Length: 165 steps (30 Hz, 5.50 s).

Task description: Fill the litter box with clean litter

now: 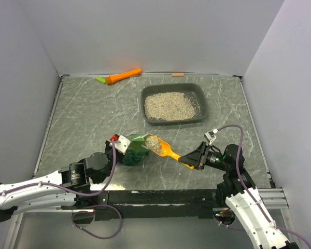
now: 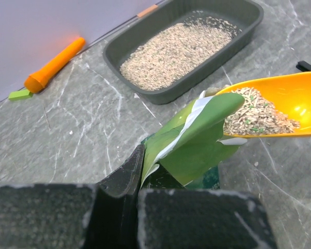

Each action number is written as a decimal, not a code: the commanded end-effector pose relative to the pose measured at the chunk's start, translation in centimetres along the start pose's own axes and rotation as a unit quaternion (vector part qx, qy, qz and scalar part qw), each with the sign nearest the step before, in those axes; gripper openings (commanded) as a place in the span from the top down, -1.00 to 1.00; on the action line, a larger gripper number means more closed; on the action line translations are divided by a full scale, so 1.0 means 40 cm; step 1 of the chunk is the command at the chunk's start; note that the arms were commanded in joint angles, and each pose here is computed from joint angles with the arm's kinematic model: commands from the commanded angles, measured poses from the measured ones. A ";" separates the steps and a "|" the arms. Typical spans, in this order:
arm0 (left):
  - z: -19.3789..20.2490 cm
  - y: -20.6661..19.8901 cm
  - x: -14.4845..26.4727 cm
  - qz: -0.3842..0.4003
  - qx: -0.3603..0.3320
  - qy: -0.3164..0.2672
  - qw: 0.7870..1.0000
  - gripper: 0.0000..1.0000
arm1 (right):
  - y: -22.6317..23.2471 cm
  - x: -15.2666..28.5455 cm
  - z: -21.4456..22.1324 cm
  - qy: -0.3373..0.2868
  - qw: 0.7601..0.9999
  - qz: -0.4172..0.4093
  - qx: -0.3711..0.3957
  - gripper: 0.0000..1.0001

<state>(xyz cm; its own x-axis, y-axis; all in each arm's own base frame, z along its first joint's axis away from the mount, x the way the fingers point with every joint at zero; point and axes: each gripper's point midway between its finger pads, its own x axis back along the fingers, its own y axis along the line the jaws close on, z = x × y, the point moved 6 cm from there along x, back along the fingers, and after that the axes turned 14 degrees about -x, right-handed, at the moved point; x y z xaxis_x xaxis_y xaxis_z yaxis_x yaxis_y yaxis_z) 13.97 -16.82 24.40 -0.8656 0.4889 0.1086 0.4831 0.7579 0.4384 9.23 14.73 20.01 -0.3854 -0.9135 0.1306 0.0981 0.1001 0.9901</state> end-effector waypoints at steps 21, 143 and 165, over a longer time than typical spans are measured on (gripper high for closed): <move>-0.049 0.108 0.056 -0.088 0.086 -0.052 0.991 0.98 | 0.204 -0.014 -0.038 -0.021 0.995 -0.095 0.022 1.00; -0.046 0.044 0.015 -0.012 0.056 -0.034 0.998 0.98 | 0.340 -0.108 -0.079 0.141 0.879 0.256 0.376 1.00; -0.053 0.000 -0.009 0.030 0.044 -0.035 0.998 0.98 | 0.179 -0.337 -0.147 0.248 0.853 0.392 0.238 1.00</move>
<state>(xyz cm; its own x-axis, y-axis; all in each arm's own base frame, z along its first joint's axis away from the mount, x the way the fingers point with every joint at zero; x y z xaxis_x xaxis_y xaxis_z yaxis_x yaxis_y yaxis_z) 14.09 -16.89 24.27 -0.8458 0.5212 0.1140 0.5183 0.7523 0.4067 20.35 25.12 25.78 0.0581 -0.6143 0.7869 -0.3205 0.7351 0.5975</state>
